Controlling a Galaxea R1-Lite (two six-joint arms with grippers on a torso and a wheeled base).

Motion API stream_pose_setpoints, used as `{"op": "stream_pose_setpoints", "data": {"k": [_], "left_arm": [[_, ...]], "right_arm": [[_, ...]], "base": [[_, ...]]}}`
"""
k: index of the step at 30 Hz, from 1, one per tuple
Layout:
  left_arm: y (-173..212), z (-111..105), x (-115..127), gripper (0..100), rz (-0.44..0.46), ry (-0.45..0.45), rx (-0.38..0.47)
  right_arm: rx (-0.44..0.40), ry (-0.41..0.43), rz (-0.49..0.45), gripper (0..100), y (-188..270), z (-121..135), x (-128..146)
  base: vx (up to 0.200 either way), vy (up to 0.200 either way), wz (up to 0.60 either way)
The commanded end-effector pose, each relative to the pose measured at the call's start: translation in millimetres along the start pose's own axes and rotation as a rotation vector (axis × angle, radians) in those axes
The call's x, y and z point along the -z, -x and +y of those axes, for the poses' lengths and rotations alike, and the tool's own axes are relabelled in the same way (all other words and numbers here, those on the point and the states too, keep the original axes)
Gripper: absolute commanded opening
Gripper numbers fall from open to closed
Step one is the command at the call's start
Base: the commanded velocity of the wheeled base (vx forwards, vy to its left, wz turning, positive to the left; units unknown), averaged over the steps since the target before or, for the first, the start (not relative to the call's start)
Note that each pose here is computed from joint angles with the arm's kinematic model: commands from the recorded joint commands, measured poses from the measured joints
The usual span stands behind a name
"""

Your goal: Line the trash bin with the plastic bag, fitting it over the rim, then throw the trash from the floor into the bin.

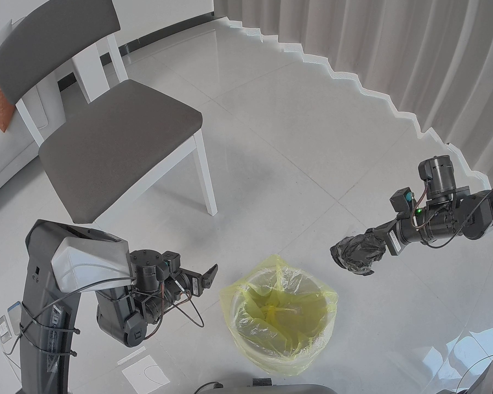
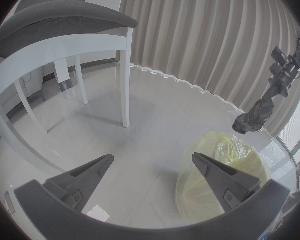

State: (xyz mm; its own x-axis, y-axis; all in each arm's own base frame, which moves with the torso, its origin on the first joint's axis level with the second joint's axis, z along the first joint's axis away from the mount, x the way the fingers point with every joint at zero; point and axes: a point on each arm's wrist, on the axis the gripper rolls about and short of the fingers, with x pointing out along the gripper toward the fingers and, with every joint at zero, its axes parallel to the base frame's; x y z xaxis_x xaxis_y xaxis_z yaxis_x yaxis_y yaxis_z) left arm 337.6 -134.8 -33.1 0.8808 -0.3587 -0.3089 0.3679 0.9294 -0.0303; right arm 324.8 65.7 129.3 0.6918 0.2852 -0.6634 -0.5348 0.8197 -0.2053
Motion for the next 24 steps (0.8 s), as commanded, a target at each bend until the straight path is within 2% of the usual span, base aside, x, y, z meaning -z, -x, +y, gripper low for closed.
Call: {"op": "stream_pose_setpoints", "data": {"k": [1,14,24], "left_arm": [[0,3,1,100,0.002,0.001,-0.009],[2,0,-7,100,-0.021,-0.002,-0.004],[3,1,-9,100,-0.041,0.000,-0.006]], "right_arm": [[-0.031,0.076,-0.119,0,34,28,-25],[-0.216,0.209,-0.272,0,33,98,-26],[-0.327,0.270,-0.233,0,11,138,-14]], "base": [[0.000,0.000,0.00],[0.000,0.000,0.00],[0.000,0.000,0.00]]}}
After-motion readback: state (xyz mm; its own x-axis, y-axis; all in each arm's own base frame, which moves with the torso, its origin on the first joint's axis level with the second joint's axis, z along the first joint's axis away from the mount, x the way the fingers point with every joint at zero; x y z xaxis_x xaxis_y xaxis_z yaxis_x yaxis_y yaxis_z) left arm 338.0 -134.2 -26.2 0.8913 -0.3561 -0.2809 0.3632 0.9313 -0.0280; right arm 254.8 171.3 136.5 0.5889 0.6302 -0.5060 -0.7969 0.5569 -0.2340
